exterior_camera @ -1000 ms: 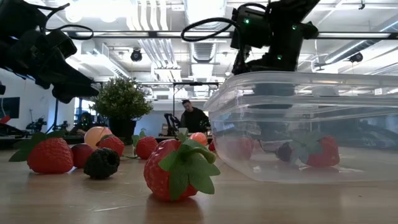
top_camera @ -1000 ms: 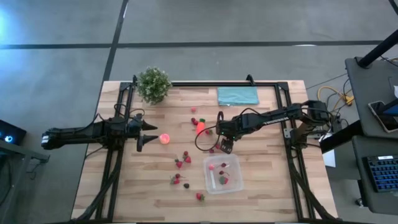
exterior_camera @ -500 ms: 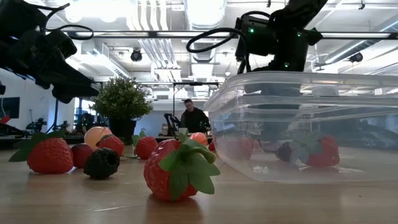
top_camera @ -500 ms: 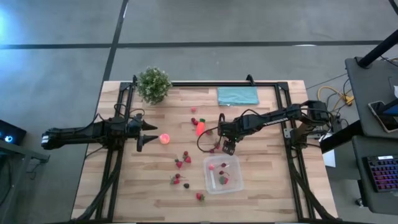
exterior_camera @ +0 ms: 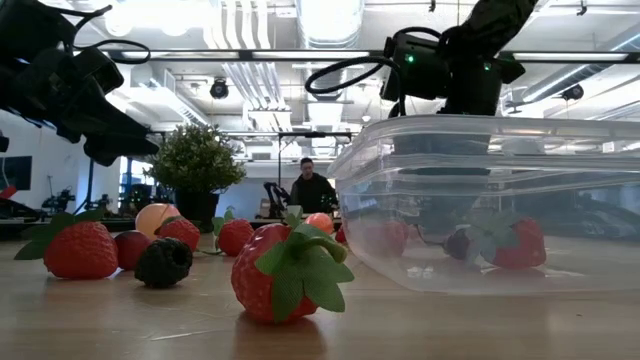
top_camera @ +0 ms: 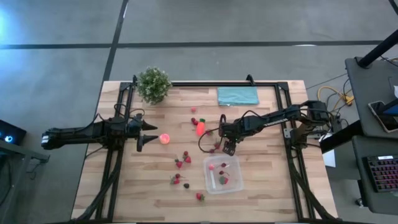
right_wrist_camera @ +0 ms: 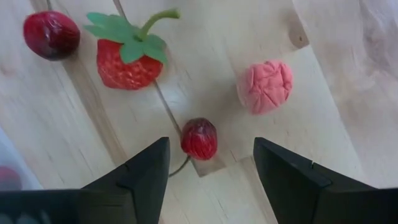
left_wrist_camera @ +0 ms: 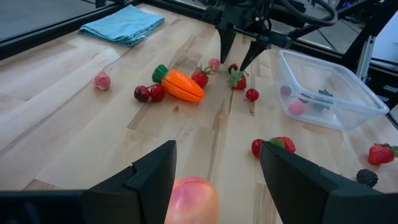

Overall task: Pick and placing Produce into tupperware
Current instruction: Put the red cherry into the transparent container, then put the pink peach into the transparent container

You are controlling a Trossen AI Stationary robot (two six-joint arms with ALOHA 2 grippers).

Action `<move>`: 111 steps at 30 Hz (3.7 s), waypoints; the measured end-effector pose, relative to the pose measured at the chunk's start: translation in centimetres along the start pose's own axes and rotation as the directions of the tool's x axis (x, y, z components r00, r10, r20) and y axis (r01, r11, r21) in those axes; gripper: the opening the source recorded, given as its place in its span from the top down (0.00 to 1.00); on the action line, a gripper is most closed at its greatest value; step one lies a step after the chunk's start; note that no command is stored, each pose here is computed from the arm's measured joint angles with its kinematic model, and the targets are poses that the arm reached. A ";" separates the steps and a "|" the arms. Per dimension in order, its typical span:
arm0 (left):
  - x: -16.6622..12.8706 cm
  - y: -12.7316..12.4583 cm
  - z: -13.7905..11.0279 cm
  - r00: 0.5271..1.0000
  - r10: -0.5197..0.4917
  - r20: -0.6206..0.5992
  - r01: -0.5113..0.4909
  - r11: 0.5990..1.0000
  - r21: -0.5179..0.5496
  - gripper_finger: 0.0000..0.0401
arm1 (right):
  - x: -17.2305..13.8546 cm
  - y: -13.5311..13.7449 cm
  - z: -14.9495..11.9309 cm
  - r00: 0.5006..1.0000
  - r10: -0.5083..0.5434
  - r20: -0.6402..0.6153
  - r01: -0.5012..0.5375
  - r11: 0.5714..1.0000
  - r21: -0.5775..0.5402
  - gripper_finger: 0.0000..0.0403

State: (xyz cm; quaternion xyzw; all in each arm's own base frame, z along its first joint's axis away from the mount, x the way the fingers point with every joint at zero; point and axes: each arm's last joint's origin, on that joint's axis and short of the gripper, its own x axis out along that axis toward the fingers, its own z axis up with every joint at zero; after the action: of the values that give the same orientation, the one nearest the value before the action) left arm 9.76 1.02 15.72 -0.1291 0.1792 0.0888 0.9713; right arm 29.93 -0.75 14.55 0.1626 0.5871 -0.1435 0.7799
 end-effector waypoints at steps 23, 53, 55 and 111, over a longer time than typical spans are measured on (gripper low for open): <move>0.0 0.0 0.0 1.000 0.000 0.000 0.000 1.000 0.000 0.46 | 0.7 0.2 0.3 1.000 0.001 -0.010 -0.001 1.000 -0.019 0.60; 0.0 0.0 0.0 1.000 0.000 0.000 0.000 1.000 0.000 0.46 | -5.9 1.5 3.7 0.999 0.017 0.037 -0.016 0.999 -0.028 0.86; 0.0 0.0 0.0 1.000 0.000 0.000 0.000 1.000 0.000 0.46 | -7.3 2.0 4.0 0.997 0.044 0.057 -0.042 0.998 -0.039 0.87; 0.0 0.0 0.0 1.000 -0.013 0.002 0.013 1.000 0.004 0.46 | -3.3 -0.7 2.5 0.999 -0.037 0.011 0.039 0.919 -0.393 0.44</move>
State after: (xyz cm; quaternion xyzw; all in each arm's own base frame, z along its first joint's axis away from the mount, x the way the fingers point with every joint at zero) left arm 9.74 0.98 15.76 -0.1283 0.1777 0.0822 0.9722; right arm 30.95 -2.35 18.31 -0.0087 0.6056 -0.0382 0.7948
